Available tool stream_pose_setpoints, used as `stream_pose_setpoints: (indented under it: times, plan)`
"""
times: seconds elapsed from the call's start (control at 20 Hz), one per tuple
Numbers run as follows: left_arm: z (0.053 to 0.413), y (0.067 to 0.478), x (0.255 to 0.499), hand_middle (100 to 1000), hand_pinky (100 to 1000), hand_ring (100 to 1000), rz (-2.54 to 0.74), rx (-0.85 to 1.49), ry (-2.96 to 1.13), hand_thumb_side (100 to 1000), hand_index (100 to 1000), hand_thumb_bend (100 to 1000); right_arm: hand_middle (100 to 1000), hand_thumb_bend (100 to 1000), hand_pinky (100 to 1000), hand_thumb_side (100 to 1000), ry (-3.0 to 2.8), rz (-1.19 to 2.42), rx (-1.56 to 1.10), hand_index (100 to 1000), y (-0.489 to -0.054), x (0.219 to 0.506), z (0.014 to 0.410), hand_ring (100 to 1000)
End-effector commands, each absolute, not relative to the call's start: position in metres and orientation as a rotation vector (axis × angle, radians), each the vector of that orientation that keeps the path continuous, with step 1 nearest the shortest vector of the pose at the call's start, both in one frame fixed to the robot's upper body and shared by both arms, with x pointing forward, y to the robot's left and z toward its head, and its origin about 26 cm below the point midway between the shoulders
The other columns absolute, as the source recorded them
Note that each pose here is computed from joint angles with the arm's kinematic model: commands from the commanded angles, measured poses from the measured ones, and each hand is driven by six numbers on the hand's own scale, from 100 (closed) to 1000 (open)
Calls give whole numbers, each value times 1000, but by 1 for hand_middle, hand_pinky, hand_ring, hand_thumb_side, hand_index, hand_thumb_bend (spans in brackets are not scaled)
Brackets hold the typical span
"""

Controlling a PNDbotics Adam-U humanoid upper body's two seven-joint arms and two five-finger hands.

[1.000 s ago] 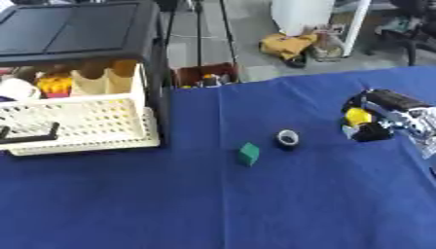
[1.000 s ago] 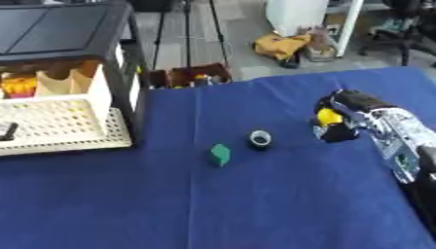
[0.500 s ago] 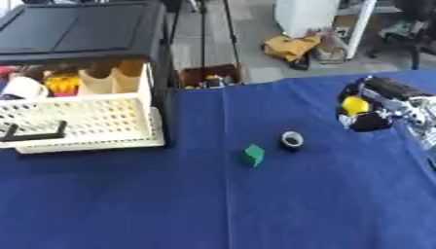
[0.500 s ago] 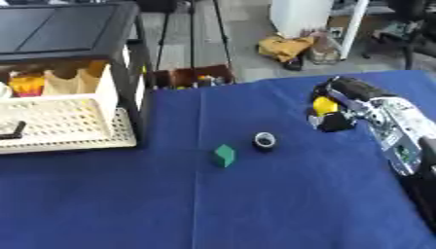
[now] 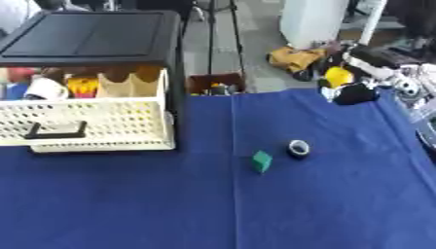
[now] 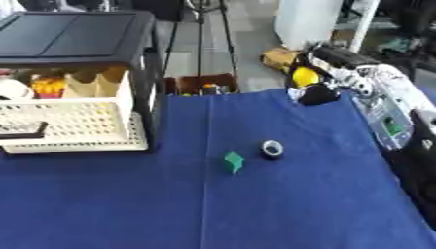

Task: Pick up objects from table and place into drawer.

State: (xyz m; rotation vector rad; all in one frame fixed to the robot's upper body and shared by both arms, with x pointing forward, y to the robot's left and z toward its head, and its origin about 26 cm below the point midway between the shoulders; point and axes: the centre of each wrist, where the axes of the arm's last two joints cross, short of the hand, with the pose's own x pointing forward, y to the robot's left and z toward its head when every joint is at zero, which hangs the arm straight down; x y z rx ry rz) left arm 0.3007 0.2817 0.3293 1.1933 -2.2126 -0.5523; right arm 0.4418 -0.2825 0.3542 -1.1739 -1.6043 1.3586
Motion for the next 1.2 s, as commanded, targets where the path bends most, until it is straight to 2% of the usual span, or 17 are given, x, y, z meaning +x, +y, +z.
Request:
stream_pose_setpoints:
  times: [0.05, 0.55, 1.2]
  plan:
    - [339, 280, 296, 702, 581, 641, -566, 1218, -2242, 880, 876, 472, 552, 100, 382, 369, -1691, 1350, -1159, 730, -263, 439, 378, 492]
    - [341, 273, 297, 700, 582, 639, -583, 1180, -2269, 878, 875, 472, 553, 100, 378, 368, -1798, 1314, -1088, 726, -207, 449, 403, 493]
    - [345, 263, 298, 700, 583, 639, -601, 1123, -2309, 878, 875, 468, 554, 100, 373, 386, -1861, 1260, -1034, 722, -165, 456, 411, 493]
